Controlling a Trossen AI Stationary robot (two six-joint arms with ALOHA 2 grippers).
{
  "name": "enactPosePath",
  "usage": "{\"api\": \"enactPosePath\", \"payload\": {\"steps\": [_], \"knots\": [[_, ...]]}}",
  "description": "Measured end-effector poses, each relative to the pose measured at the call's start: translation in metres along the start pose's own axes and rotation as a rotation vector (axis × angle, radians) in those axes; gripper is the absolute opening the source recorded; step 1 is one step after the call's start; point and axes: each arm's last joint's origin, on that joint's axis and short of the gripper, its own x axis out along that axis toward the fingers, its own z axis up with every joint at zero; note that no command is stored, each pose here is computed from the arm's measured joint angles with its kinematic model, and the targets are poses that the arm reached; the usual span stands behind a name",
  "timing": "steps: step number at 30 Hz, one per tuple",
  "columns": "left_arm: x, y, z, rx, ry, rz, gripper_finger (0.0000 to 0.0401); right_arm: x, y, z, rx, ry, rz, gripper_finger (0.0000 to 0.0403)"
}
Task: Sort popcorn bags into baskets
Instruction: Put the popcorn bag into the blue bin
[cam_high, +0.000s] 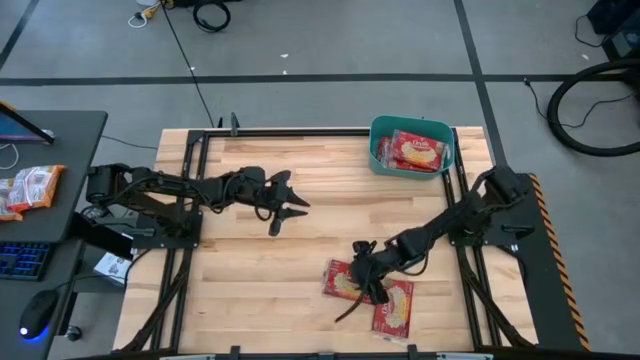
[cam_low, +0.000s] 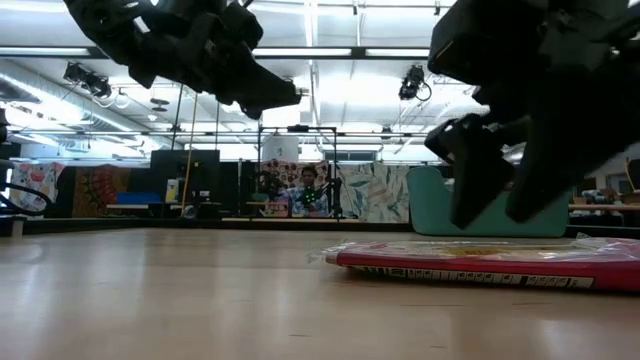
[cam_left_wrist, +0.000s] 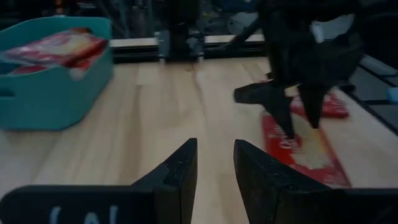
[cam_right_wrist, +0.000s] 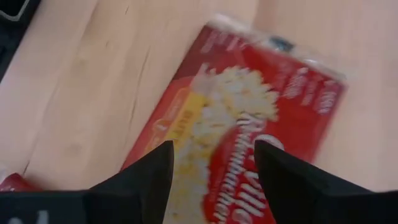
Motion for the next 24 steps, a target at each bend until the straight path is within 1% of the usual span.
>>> {"api": "enactPosePath", "payload": {"steps": [3, 6, 8, 10, 12, 15, 17, 20, 24], "knots": [[0.002, -0.011, 0.0, 0.008, 0.01, -0.041, 0.011, 0.012, 0.006, 0.001, -0.012, 0.01, -0.03, 0.0219], [0.004, -0.02, 0.0, 0.021, 0.012, -0.073, 0.011, 0.022, 0.007, 0.005, -0.022, 0.006, -0.085, 0.0212], [0.005, -0.024, 0.001, 0.027, 0.01, -0.074, 0.011, 0.026, 0.003, 0.008, -0.02, 0.005, -0.123, 0.0209], [0.005, -0.028, 0.0, 0.029, 0.014, -0.068, 0.011, 0.029, -0.005, 0.012, -0.03, -0.007, -0.174, 0.0207], [0.006, -0.03, 0.0, 0.031, 0.016, -0.064, 0.011, 0.029, -0.019, 0.014, -0.032, -0.003, -0.253, 0.0206], [0.006, -0.033, -0.001, 0.031, 0.029, -0.066, 0.011, 0.025, -0.045, 0.017, 0.005, -0.009, -0.402, 0.0205], [0.006, -0.035, -0.002, 0.031, 0.038, -0.07, 0.011, 0.023, -0.062, 0.019, 0.036, -0.017, -0.477, 0.0205], [0.006, -0.036, -0.002, 0.032, 0.045, -0.069, 0.011, 0.017, -0.079, 0.025, 0.045, -0.019, -0.516, 0.0205], [0.007, -0.034, -0.004, 0.061, 0.061, -0.016, 0.011, 0.0, -0.081, 0.047, 0.019, -0.047, -0.51, 0.0205]]}}
